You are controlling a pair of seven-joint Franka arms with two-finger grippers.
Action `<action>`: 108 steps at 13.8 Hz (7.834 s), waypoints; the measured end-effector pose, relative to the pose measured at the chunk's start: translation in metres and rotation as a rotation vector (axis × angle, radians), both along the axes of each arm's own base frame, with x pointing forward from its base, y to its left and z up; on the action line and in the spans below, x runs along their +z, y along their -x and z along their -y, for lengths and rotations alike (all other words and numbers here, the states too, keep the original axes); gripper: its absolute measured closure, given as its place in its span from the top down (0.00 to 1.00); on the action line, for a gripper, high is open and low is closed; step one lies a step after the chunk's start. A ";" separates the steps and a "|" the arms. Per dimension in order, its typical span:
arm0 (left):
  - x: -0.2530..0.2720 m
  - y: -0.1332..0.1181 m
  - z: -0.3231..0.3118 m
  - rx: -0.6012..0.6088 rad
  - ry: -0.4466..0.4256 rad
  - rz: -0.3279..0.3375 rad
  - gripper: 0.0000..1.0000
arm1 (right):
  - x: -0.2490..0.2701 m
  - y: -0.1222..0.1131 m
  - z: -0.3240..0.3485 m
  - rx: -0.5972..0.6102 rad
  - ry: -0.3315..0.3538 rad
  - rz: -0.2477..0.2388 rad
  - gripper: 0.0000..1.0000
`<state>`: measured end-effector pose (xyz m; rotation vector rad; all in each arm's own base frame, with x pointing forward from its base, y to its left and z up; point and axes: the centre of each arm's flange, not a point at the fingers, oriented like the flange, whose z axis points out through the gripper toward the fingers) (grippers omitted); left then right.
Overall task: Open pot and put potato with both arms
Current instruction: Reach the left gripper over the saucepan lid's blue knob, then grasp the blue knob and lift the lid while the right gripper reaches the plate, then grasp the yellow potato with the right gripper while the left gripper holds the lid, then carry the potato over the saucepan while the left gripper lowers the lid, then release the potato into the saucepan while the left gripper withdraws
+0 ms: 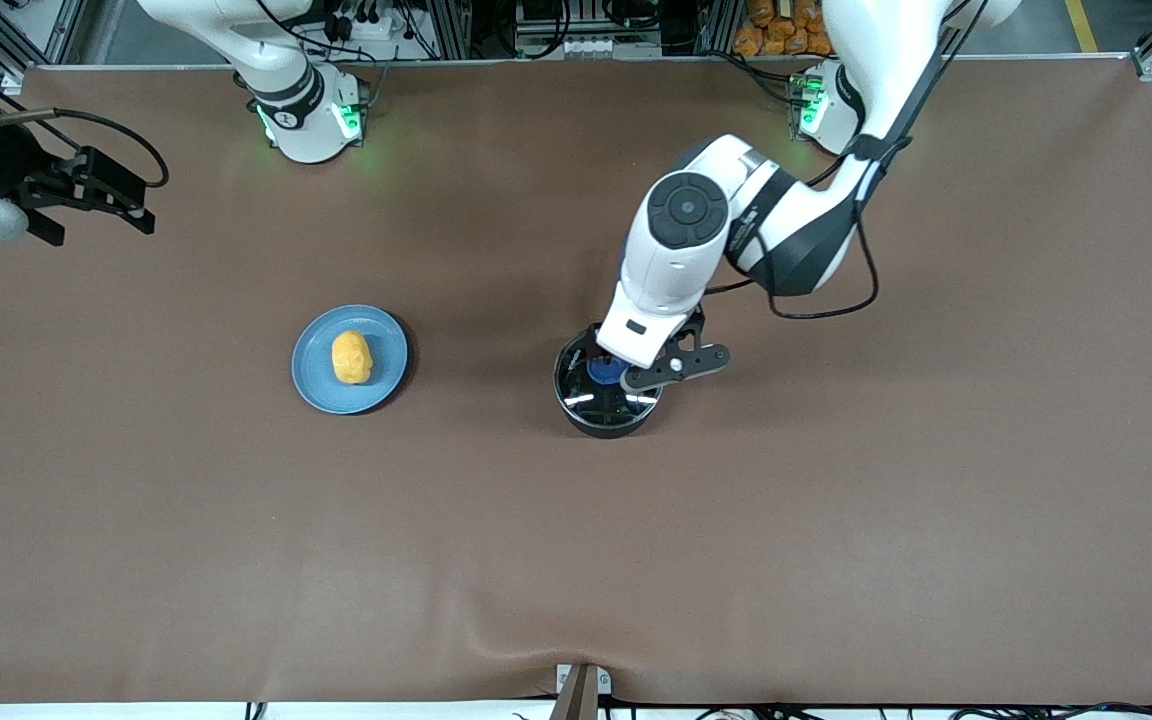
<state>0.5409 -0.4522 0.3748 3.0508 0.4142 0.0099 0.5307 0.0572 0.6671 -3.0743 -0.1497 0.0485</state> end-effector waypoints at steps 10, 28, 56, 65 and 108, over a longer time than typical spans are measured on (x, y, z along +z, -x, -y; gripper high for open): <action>-0.059 0.000 0.032 0.010 -0.024 0.025 1.00 | 0.000 0.000 0.003 -0.006 0.000 0.000 1.00; -0.086 0.004 0.040 -0.001 -0.026 0.013 0.67 | 0.000 0.000 0.004 -0.008 0.000 0.000 1.00; -0.080 -0.058 -0.280 -0.078 -0.084 0.061 0.67 | -0.402 -0.004 -0.052 0.066 0.035 -0.098 1.00; -0.141 -0.059 -0.285 -0.113 -0.083 0.050 0.67 | -0.461 0.019 -0.097 0.066 0.054 -0.090 0.88; 0.264 -0.021 -0.358 -0.216 -0.076 0.028 1.00 | -0.450 -0.020 -0.482 -0.064 -0.155 -0.063 0.60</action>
